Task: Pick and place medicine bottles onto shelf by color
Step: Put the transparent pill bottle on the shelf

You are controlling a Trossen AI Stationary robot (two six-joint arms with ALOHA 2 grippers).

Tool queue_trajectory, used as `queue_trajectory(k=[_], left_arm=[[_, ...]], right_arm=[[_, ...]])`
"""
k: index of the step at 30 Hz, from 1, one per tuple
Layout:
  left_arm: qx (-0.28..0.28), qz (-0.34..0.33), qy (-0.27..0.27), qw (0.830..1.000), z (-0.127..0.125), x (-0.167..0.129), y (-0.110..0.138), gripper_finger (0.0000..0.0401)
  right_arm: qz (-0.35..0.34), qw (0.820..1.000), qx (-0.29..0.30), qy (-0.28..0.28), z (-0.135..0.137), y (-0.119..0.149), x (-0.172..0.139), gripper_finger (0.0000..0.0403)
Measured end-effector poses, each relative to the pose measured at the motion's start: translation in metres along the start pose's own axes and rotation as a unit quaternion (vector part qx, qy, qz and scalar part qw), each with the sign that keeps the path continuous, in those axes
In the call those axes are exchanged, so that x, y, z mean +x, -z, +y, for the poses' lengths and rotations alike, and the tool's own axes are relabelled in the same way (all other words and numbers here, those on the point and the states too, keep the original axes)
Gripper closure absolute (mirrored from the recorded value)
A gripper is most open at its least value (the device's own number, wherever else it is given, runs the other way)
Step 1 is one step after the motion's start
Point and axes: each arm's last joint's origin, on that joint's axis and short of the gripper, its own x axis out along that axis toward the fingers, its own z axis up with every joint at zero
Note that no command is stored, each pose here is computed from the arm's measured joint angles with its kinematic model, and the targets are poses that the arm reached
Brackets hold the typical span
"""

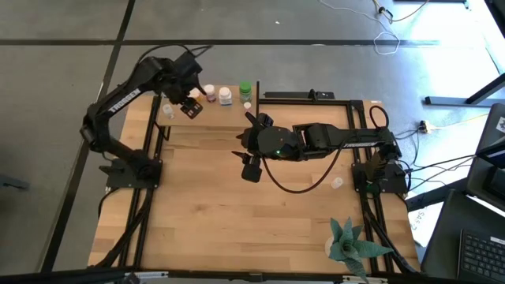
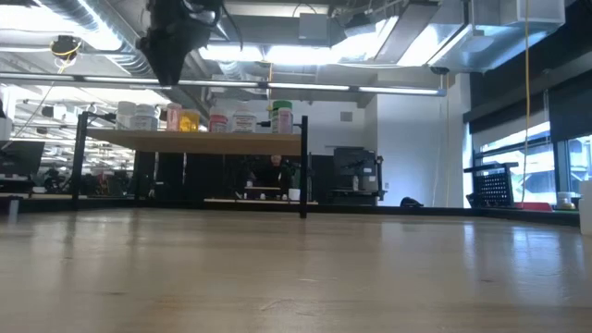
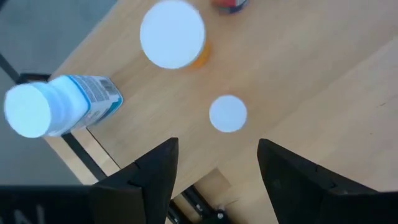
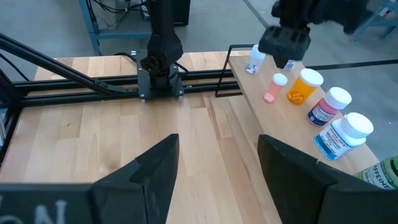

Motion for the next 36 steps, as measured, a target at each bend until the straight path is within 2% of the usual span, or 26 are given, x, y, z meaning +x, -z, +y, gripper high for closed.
queue_trajectory(k=[9, 17, 23, 31, 36], left_arm=[[0.044, -0.086, 0.037, 0.995, -0.015, -0.046, 0.031, 0.0187], [0.111, -0.155, 0.096, 0.977, -0.033, -0.083, 0.067, 0.0187], [0.151, -0.187, 0.144, 0.96, -0.052, -0.098, 0.081, 0.0187], [0.207, -0.191, 0.186, 0.941, -0.074, -0.108, 0.098, 0.0187], [0.198, -0.196, 0.189, 0.942, -0.081, -0.112, 0.106, 0.0187]], right_arm=[[0.0, 1.0, 0.0, 0.0, 0.0, 0.0, 0.0, 0.0182], [0.0, 1.0, 0.0, 0.0, 0.0, 0.0, 0.0, 0.0182], [0.0, 1.0, 0.0, 0.0, 0.0, 0.0, 0.0, 0.0182], [-0.001, 1.0, 0.0, 0.0, 0.0, 0.0, 0.0, 0.0182], [-0.01, 1.0, 0.005, -0.001, 0.0, -0.002, 0.0, 0.0182]])
